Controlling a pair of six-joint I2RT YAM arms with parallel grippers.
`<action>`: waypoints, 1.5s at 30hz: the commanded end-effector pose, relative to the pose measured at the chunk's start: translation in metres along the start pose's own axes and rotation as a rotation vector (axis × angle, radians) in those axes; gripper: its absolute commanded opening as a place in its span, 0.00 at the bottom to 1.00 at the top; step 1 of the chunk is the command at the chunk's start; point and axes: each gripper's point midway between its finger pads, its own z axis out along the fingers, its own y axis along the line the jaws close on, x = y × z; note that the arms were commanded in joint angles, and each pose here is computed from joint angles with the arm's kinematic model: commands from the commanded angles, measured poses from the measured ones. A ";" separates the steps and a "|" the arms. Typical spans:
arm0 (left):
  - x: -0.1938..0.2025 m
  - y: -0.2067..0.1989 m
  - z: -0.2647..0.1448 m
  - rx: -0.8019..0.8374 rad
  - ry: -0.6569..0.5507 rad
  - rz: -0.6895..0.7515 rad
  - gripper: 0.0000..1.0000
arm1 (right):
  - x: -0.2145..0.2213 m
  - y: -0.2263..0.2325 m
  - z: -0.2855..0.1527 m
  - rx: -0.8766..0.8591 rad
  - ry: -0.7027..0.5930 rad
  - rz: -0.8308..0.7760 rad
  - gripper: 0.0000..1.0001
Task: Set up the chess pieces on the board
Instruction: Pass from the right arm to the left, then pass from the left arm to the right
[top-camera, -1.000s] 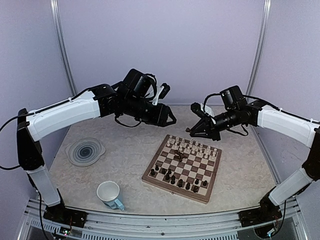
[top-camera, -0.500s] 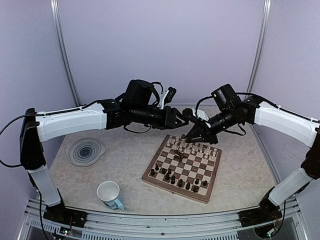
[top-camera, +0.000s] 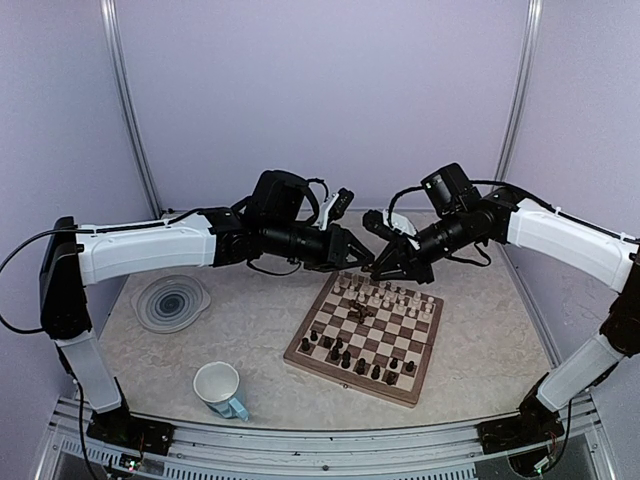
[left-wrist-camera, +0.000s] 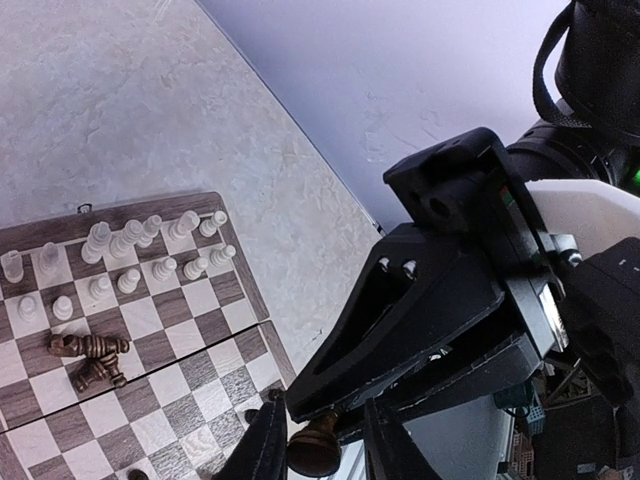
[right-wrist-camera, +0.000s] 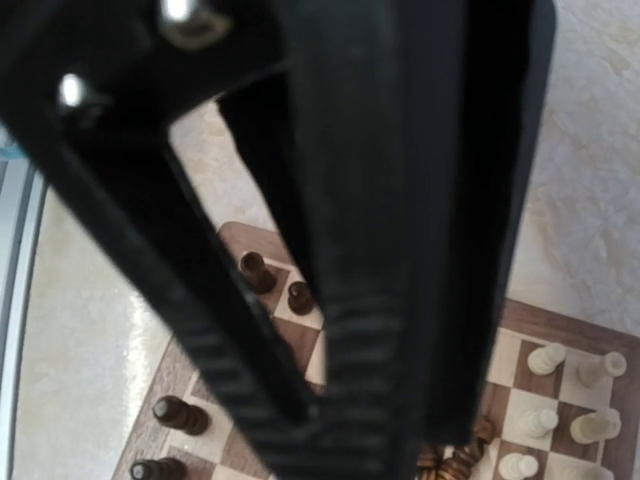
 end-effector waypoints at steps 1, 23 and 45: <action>0.007 -0.009 0.006 0.059 0.027 0.004 0.26 | -0.008 -0.005 -0.001 0.016 -0.004 -0.002 0.00; 0.016 0.002 0.008 0.046 0.047 0.001 0.11 | -0.007 -0.007 0.000 0.024 -0.002 -0.002 0.00; -0.063 -0.061 -0.042 0.499 -0.442 -0.110 0.07 | -0.067 -0.021 -0.094 -0.162 -0.483 0.052 0.54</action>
